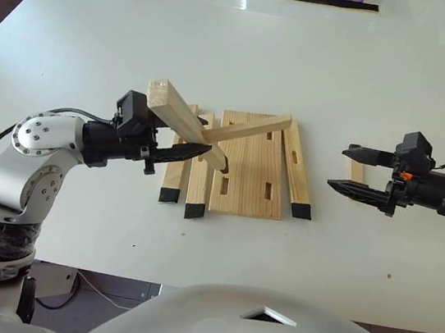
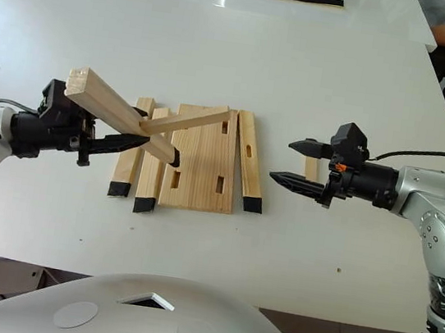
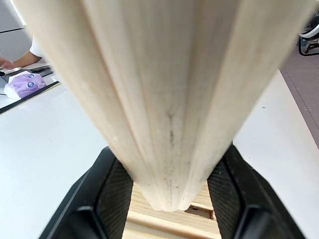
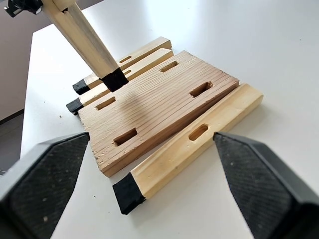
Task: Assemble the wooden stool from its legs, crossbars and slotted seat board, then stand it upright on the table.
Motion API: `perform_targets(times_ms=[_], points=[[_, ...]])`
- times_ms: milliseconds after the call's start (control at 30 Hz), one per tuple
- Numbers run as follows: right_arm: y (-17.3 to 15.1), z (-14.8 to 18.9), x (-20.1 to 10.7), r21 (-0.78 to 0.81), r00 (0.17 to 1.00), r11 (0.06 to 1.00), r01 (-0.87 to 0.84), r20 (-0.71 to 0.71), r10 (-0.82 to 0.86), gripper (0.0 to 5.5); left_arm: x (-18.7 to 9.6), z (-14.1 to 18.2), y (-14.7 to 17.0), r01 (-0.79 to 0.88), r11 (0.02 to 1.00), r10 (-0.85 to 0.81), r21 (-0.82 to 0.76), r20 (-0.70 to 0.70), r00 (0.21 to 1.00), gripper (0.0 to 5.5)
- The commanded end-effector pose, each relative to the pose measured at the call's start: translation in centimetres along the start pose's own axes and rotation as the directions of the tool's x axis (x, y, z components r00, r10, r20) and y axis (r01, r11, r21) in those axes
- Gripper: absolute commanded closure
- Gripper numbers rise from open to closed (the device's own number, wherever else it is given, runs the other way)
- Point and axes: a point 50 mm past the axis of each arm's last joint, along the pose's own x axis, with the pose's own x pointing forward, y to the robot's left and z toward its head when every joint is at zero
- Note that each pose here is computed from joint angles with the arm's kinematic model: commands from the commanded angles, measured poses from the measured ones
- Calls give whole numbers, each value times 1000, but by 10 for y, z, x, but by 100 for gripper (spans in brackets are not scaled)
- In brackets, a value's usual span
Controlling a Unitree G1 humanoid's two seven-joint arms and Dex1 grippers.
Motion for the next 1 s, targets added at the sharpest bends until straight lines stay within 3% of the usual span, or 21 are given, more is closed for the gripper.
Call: perform_targets(times_ms=[33, 567, 1000], points=[[1, 3, -2, -13, 1000, 1000, 10, 3, -10, 92, -6, 2, 0, -1, 999, 2, 37, -31, 1000, 344], [6, 2, 1, 20, 1000, 1000, 1, 30, -2, 92, 5, 8, -17, 76, 997, -77, 24, 4, 997, 344], [7, 4, 5, 10, 999, 1000, -13, 31, 13, 92, 4, -8, -20, 101, 993, -98, 59, -48, 994, 344]])
